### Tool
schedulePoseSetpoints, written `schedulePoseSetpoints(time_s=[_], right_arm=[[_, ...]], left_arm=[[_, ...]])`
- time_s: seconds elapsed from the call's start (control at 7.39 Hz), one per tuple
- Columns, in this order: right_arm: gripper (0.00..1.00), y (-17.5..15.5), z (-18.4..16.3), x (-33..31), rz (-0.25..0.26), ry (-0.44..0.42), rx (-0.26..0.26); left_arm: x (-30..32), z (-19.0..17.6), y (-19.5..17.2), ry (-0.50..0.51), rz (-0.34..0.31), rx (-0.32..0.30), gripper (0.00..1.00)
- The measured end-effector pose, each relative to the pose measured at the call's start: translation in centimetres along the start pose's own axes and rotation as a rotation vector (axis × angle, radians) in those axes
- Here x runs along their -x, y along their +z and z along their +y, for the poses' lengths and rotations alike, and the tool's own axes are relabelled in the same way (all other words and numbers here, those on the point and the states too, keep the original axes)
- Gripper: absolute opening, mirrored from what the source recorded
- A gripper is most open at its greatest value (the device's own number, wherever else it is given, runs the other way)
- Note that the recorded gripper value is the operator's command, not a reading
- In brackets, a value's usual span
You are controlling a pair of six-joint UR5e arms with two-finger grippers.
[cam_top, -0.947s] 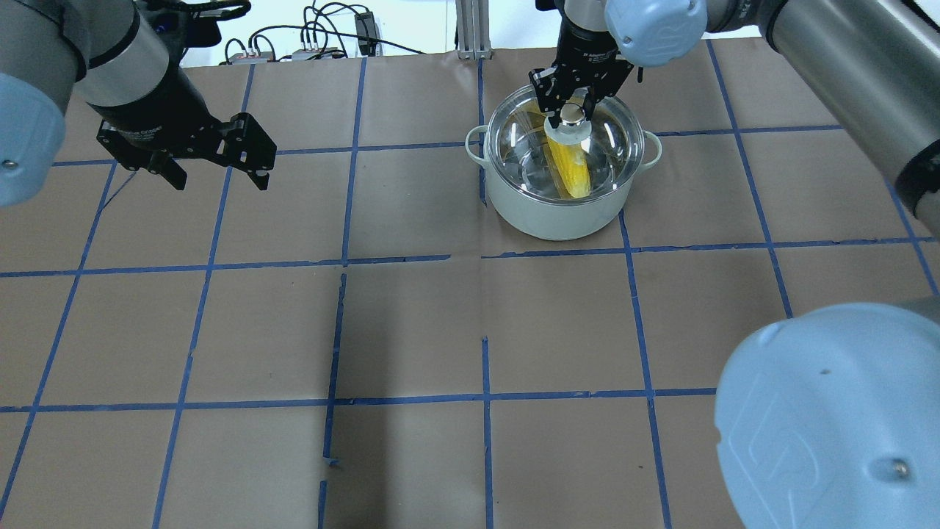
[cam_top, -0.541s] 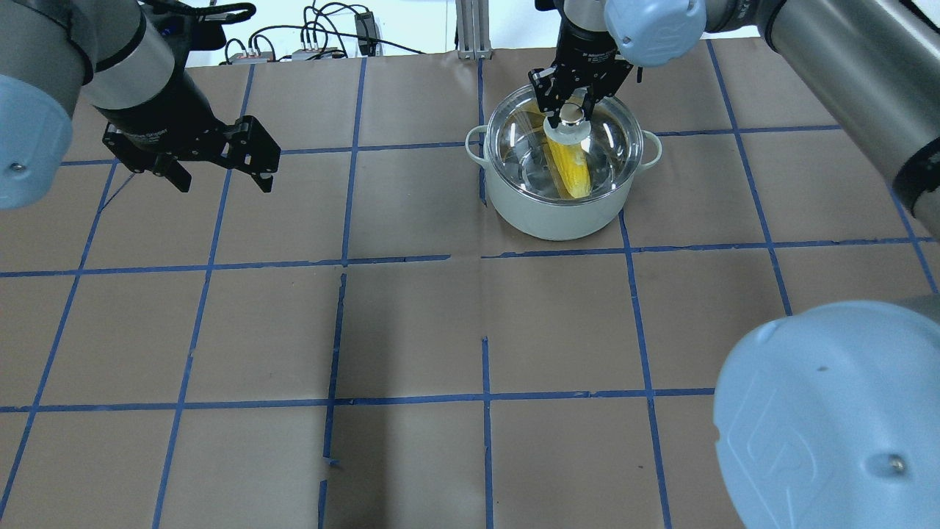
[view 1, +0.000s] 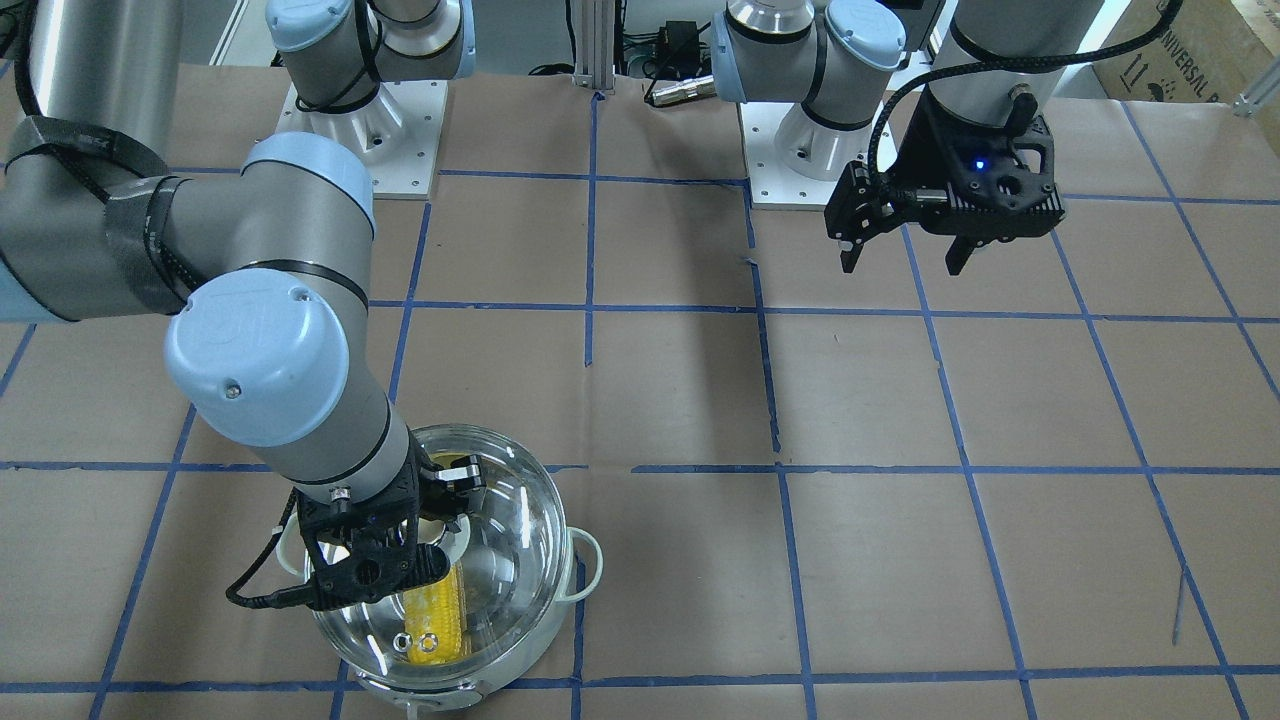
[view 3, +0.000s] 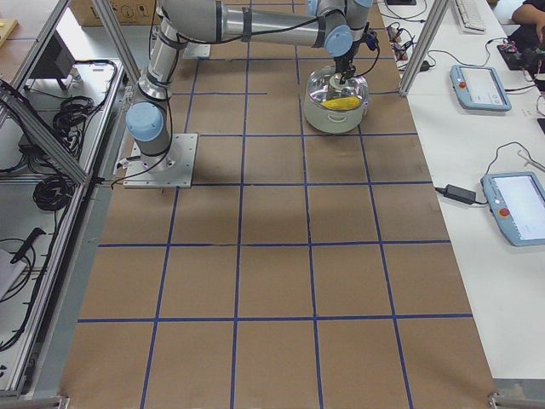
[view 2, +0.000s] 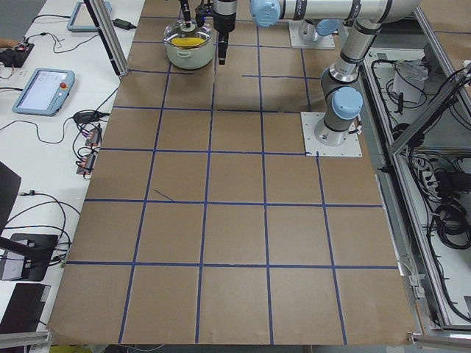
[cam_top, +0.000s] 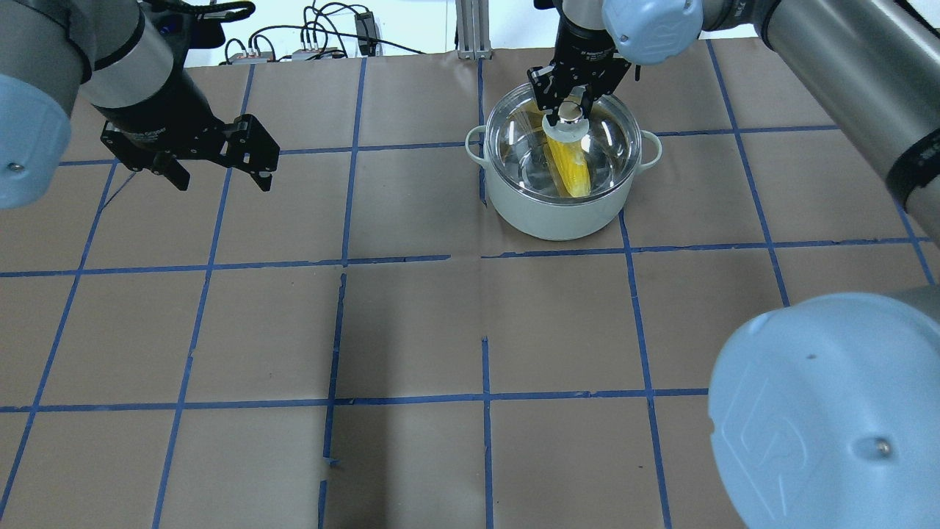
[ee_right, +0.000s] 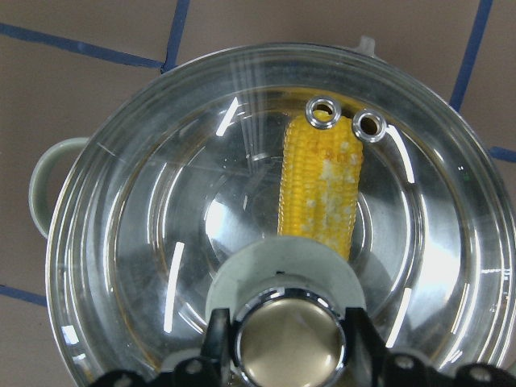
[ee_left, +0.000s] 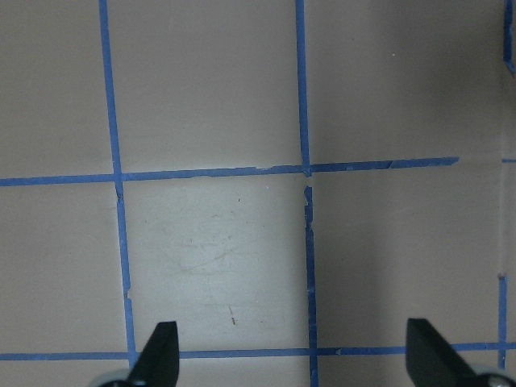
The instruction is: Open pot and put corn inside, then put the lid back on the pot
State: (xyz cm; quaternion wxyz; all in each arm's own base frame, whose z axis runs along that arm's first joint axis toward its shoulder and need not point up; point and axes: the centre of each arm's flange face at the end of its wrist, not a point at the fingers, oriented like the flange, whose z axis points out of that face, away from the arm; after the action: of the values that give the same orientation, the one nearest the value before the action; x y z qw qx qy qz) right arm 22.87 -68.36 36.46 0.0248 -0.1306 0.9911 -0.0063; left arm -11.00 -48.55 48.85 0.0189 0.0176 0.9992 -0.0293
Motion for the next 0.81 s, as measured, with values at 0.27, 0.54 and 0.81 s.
schedulePoseSetpoints(time_s=[0.27,0.54,0.81], right_arm=[[1.0,0.1,-0.4,0.0,0.003,-0.001,-0.026],[1.0,0.2,-0.7,0.0,0.001,0.007,-0.052],[1.0,-0.7,-0.5,1.2,0.002,0.018,-0.068]], left_arm=[[0.0,0.0,0.0,0.0,0.002,0.0,1.0],[0.0,0.2,0.0,0.001,-0.001,-0.001,1.0],[0.0,0.1,0.0,0.001,-0.001,-0.001,1.0]])
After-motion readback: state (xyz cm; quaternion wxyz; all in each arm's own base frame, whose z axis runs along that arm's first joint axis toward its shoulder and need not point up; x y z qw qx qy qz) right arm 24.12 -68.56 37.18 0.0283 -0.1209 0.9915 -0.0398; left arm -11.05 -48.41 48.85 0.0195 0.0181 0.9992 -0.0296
